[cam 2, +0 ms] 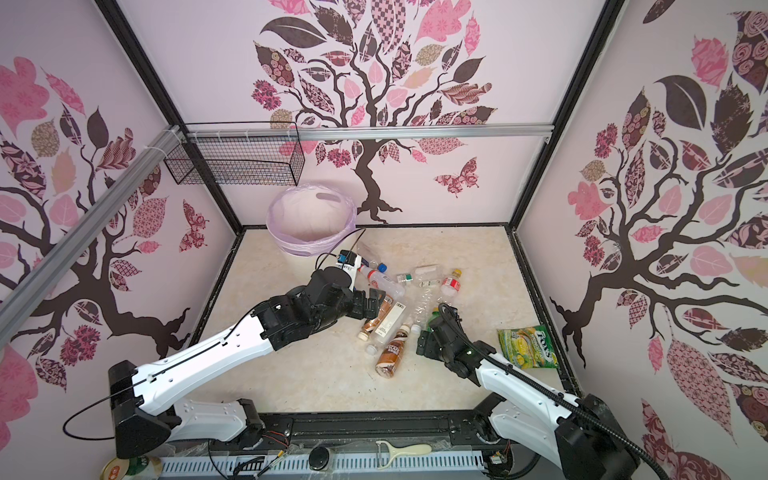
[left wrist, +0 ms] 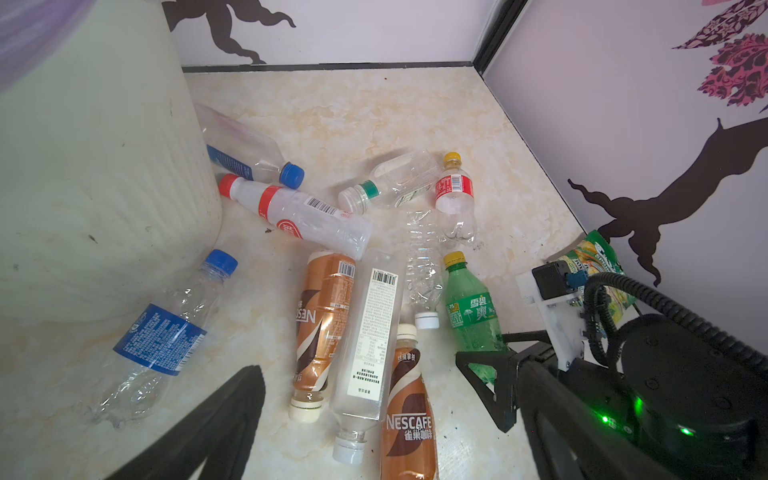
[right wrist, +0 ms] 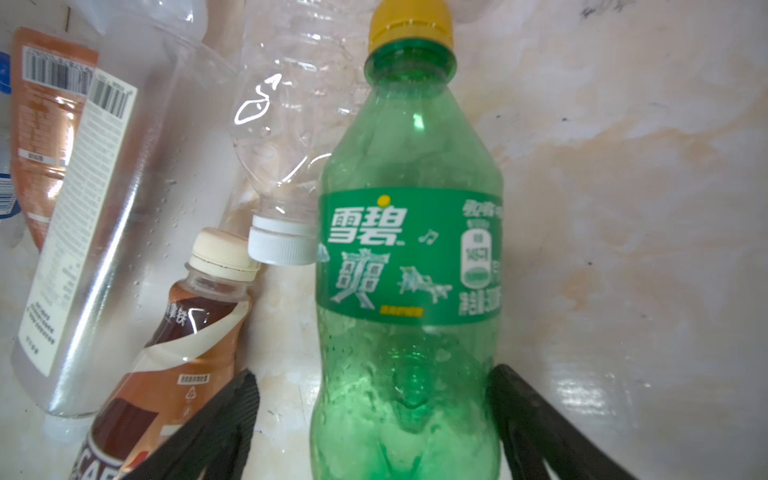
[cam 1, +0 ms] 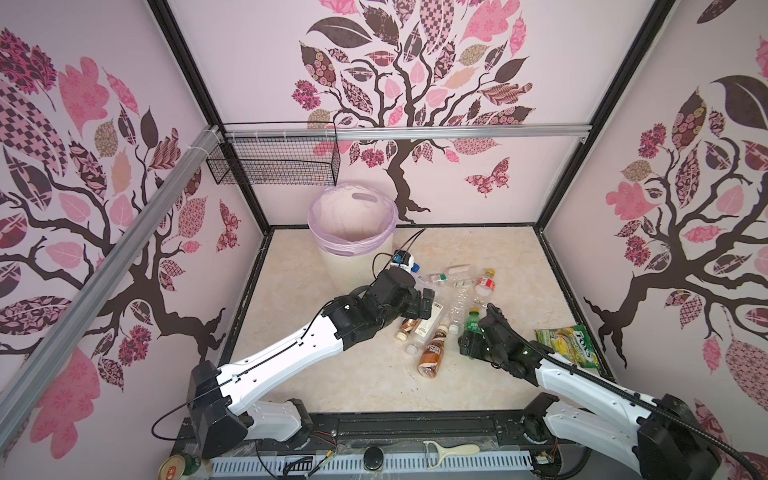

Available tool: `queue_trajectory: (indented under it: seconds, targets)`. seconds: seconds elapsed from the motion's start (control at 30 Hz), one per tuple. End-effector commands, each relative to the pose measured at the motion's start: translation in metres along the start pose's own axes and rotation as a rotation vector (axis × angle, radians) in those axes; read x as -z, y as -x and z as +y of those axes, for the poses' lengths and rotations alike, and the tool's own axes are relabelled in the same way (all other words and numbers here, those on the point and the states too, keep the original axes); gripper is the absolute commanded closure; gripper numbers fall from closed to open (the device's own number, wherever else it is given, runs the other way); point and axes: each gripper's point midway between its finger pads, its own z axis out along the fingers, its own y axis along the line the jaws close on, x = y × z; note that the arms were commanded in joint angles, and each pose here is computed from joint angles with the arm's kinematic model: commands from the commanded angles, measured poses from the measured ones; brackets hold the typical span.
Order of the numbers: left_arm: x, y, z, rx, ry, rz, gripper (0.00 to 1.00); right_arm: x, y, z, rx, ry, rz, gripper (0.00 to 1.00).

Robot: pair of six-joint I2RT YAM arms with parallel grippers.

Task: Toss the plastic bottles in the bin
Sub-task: 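Lower right gripper onto the green bottle and close on it, then lift the green bottle with right gripper toward the left gripper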

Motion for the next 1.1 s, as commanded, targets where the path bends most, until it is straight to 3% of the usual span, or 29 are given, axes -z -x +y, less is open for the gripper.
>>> queue_trajectory:
  seconds: [0.0, 0.2, 0.43, 0.67, 0.87, 1.07]
  targets:
    - [-0.002, -0.009, 0.006, 0.004, 0.021, 0.012, 0.02, 0.000, 0.002, 0.001, -0.015, 0.012, -0.011, 0.16]
    - [-0.003, -0.006, 0.013, -0.005, 0.066, 0.005, 0.02, -0.002, -0.003, 0.002, -0.027, 0.039, -0.008, 0.29]
    - [-0.002, 0.000, 0.017, -0.025, 0.112, 0.004, 0.02, -0.011, -0.013, -0.002, -0.044, 0.044, 0.021, 0.31]
    - [-0.004, -0.001, 0.022, -0.023, 0.140, 0.002, 0.02, -0.008, -0.012, -0.005, -0.033, 0.035, 0.008, 0.43]
    - [-0.001, 0.001, 0.021, -0.018, 0.139, -0.005, 0.02, 0.011, 0.000, 0.002, -0.028, 0.063, -0.035, 0.51]
    - [0.006, 0.021, 0.017, -0.025, 0.134, -0.038, 0.02, 0.045, 0.032, 0.019, 0.020, 0.102, -0.133, 0.52]
